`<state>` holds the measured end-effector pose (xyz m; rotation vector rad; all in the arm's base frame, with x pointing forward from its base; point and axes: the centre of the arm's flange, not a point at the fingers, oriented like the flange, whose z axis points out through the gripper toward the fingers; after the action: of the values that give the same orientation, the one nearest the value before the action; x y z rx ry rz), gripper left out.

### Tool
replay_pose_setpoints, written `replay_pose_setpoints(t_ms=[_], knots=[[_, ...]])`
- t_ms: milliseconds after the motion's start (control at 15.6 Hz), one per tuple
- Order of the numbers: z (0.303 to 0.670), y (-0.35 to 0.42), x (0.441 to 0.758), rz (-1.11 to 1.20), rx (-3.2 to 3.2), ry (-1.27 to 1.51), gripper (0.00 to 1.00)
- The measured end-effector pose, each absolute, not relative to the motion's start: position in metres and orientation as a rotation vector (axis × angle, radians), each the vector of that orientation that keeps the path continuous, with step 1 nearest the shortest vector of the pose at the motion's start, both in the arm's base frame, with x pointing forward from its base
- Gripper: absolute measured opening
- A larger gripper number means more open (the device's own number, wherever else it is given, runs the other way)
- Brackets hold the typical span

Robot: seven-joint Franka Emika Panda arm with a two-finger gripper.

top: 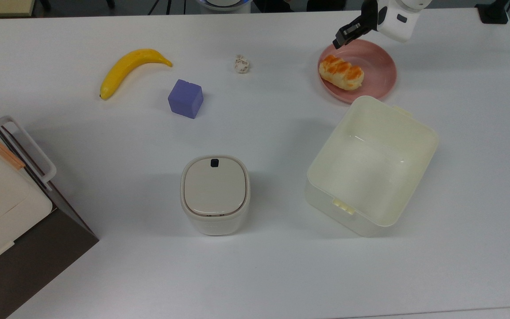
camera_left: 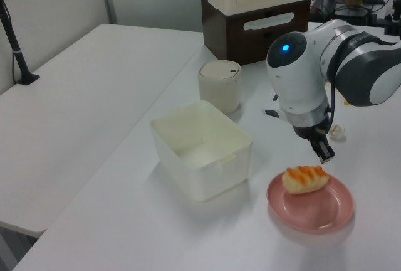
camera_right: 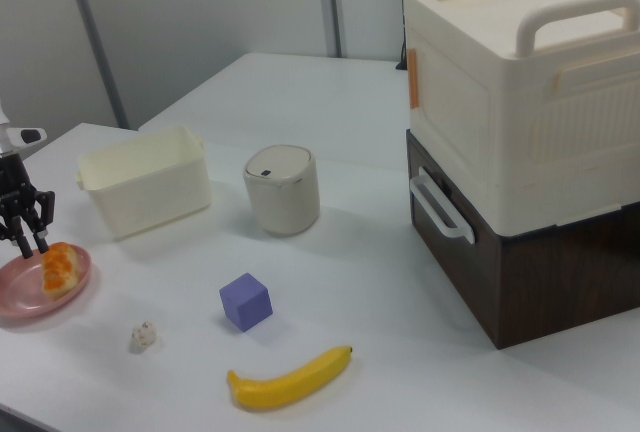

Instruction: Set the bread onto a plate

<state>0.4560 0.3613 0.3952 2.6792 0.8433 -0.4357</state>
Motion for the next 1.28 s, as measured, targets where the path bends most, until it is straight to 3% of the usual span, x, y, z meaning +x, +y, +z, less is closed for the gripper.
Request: replay_pose_setpoints(t_ms=[321, 449, 706, 962, 1283], knots=[[0.396, 0.362, 0.456, -0.433, 2.680, 0.845, 0.84], [0.399, 0.362, 0.456, -0.422, 2.689, 0.817, 1.00], [0.430, 0.342, 0.472, -0.320, 2.767, 0.575, 1.00], [0.513, 0.236, 0.520, -0.135, 2.888, 0.250, 1.00], [0.581, 0.108, 0.533, -0.020, 2.972, -0.086, 1.00]])
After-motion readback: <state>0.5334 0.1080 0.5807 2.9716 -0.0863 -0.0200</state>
